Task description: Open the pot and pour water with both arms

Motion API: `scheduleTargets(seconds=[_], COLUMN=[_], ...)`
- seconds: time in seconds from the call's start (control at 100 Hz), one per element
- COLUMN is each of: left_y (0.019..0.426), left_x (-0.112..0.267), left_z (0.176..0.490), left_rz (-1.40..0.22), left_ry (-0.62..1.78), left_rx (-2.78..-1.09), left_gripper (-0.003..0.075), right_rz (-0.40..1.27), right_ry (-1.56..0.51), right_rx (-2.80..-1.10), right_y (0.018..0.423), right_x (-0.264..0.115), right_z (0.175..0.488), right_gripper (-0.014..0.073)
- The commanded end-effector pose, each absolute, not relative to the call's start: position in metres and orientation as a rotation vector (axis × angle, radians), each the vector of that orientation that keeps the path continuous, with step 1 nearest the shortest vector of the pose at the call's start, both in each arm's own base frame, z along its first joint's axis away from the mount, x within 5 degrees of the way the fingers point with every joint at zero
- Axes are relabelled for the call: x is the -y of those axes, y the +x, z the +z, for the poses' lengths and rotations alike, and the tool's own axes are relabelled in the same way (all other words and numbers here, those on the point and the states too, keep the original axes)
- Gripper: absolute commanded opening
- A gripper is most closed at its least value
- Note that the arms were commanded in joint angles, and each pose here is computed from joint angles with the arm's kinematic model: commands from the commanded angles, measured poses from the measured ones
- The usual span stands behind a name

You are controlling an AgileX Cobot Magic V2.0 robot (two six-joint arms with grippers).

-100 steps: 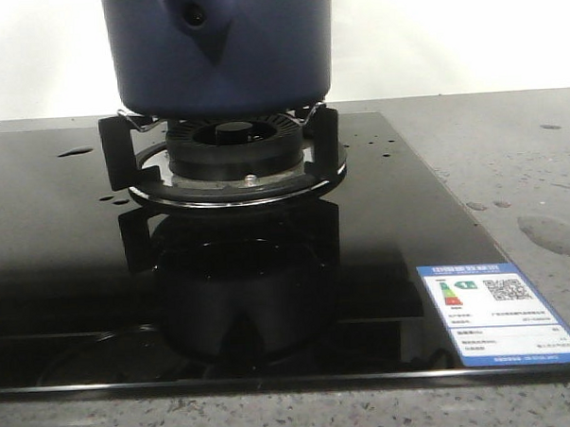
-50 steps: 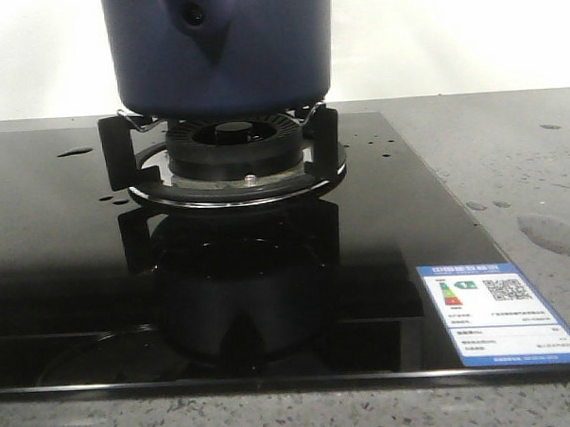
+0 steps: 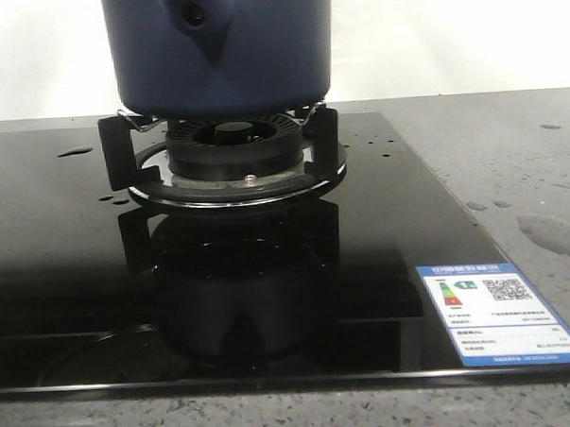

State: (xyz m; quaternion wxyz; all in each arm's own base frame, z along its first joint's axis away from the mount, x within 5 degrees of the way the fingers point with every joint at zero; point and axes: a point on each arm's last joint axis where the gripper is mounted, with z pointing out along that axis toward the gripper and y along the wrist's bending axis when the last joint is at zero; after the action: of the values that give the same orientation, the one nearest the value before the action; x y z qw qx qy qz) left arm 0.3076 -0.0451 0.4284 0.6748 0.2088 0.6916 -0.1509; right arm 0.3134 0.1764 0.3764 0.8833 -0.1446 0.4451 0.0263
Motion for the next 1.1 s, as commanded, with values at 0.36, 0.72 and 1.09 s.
scheduleTargets(seconds=[0.36,0.72,1.09], left_y=[0.292,0.292,0.292], left_x=[0.044,0.045,0.046], left_z=[0.458,0.458,0.458], left_rz=[-0.365,-0.373,-0.38], left_ry=[0.429,0.438,0.446], left_rx=[-1.459,-1.458,-1.457], left_gripper=[0.0367,0.0367,0.0367], right_rz=[0.166,0.289,0.149], right_ry=[-0.427,-0.29,-0.039], right_rx=[-1.307,-2.064,-2.561], right_y=[0.296,0.29,0.296], right_x=[-0.147,-0.049,0.024], right_z=[0.446,0.457,0.376], right_gripper=[-0.0055,-0.0055,-0.0055])
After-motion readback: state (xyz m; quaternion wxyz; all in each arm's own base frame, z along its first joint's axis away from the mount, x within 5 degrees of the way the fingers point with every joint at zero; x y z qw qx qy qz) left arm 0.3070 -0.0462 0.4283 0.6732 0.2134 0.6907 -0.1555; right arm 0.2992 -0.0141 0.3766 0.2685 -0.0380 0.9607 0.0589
